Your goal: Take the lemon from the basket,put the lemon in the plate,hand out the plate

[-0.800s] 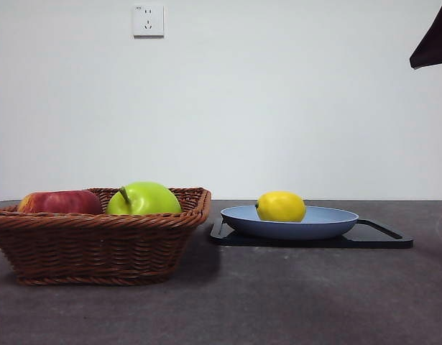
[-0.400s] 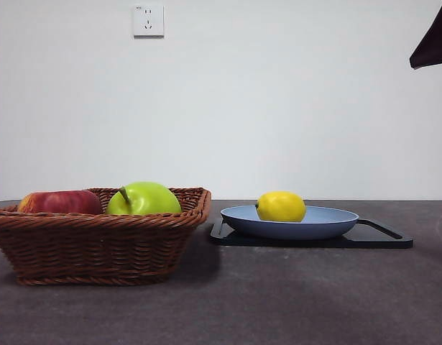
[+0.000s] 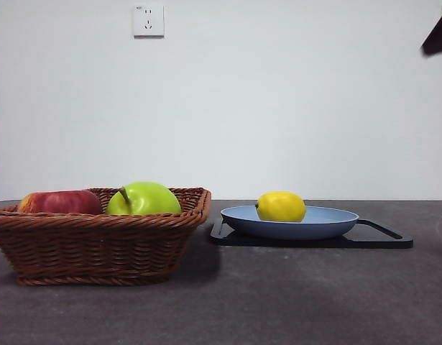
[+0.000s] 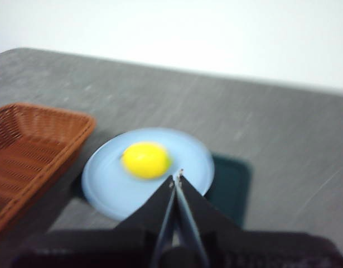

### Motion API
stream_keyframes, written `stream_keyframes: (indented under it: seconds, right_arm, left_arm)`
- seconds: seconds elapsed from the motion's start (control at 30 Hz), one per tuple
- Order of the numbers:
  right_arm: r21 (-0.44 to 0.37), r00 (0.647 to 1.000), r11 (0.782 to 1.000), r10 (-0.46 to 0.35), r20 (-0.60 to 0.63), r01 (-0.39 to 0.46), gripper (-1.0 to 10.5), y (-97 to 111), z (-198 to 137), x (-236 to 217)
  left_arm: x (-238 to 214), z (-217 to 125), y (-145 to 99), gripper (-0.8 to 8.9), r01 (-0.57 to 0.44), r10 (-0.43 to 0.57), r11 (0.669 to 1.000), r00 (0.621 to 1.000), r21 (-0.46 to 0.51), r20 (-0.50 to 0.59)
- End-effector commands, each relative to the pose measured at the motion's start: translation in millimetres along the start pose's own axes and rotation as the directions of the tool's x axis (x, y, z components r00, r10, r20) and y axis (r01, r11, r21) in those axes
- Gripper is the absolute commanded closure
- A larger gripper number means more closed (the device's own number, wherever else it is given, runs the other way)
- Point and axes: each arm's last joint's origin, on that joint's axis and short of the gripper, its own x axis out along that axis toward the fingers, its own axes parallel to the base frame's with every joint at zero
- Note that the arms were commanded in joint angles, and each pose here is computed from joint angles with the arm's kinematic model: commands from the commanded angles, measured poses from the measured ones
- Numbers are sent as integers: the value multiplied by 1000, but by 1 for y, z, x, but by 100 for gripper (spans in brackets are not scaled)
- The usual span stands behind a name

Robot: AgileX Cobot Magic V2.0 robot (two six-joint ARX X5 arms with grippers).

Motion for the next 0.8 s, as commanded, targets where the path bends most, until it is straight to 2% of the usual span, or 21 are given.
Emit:
stream_keyframes:
  seconds: [0.03, 0.2, 0.4, 0.57, 0.8]
  right_arm:
    - [-84, 997, 995, -54, 56, 58, 943, -9, -5, -11]
    - [-36, 995, 999, 20, 99, -17, 943, -22, -41, -20]
    - [71, 996, 996, -64, 60, 60, 943, -30, -87, -17]
    - [82, 997, 994, -70, 18, 68, 943, -29, -112, -12]
    - [96, 997, 993, -68, -29, 70, 943, -28, -120, -13]
  left_arm:
    - [1, -2, 0, 805, -3, 3, 1000, 1000, -12, 1]
    - [1, -2, 0, 805, -5, 5, 1000, 1000, -12, 1]
    - [1, -2, 0, 805, -6, 6, 1000, 1000, -12, 1]
    - [1, -2, 0, 805, -6, 6, 1000, 1000, -12, 1]
    - [1, -2, 0, 805, -6, 6, 1000, 1000, -12, 1]
